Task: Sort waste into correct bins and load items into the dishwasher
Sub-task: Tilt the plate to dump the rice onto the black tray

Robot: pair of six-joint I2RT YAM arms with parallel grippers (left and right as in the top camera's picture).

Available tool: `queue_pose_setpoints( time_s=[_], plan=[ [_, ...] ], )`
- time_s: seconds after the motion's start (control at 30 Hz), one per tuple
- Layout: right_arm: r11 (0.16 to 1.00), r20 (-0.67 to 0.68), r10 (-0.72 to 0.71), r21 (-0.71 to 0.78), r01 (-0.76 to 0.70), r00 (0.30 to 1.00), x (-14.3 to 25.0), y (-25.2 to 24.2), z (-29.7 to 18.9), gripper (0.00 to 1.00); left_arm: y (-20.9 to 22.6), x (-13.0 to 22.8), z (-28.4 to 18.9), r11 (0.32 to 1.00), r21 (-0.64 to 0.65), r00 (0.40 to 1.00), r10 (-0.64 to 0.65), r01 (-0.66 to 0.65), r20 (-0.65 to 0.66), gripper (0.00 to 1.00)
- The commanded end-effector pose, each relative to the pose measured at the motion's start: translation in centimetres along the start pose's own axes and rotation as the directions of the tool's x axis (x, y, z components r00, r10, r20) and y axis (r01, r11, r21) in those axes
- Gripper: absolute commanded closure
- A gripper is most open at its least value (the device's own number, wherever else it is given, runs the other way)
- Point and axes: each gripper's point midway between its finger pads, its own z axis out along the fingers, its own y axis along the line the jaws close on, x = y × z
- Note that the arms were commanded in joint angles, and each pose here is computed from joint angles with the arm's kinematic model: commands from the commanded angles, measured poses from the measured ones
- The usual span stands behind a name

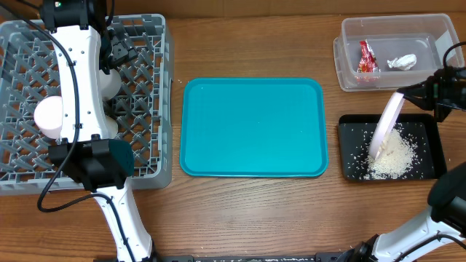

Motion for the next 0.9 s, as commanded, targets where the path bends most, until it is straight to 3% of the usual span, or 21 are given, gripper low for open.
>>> queue_pose_setpoints(
  time_s=[0.0, 0.23, 0.37, 0.53, 0.67, 0.8, 0.87],
  plan=[
    [0.998, 0.05, -0.046, -0.049, 0.049, 0.998, 0.2, 1.5, -1.8, 0.96, 0.0, -0.1, -0.1, 1.0, -0.014, 1.0, 0.002, -0.002, 0.013, 0.0],
    [0.999, 0.054, -0.026, -0.018, 0.027, 0.998, 0.1, 0.4, -2.3, 0.96, 0.1, -0.1, -0.1, 1.0, -0.014, 1.0, 0.002, -0.002, 0.013, 0.0],
    [0.995, 0.068, -0.094, -0.017, 0.096, 0.993, -0.3, 0.5, -2.3, 0.96, 0.1, -0.1, -0.1, 1.0, -0.014, 1.0, 0.002, -0.002, 0.013, 0.0],
    [0.968, 0.045, -0.211, -0.132, 0.215, 0.976, 0.5, 2.4, -2.5, 0.96, 0.1, -0.1, -0.1, 1.0, -0.014, 1.0, 0.002, -0.002, 0.013, 0.0],
    [0.968, 0.025, -0.199, -0.152, 0.201, 0.98, 1.1, 2.6, -2.5, 0.96, 0.1, -0.1, -0.1, 1.0, -0.014, 1.0, 0.002, -0.002, 0.013, 0.0],
    [0.981, 0.025, -0.168, -0.096, 0.17, 0.985, 0.7, 1.5, -2.3, 0.96, 0.1, -0.1, -0.1, 1.0, -0.014, 1.0, 0.002, -0.002, 0.013, 0.0],
    [0.968, 0.05, -0.234, -0.084, 0.238, 0.971, 0.2, 1.5, -2.3, 0.96, 0.1, -0.1, -0.1, 1.0, -0.014, 1.0, 0.002, -0.002, 0.013, 0.0]
  ],
)
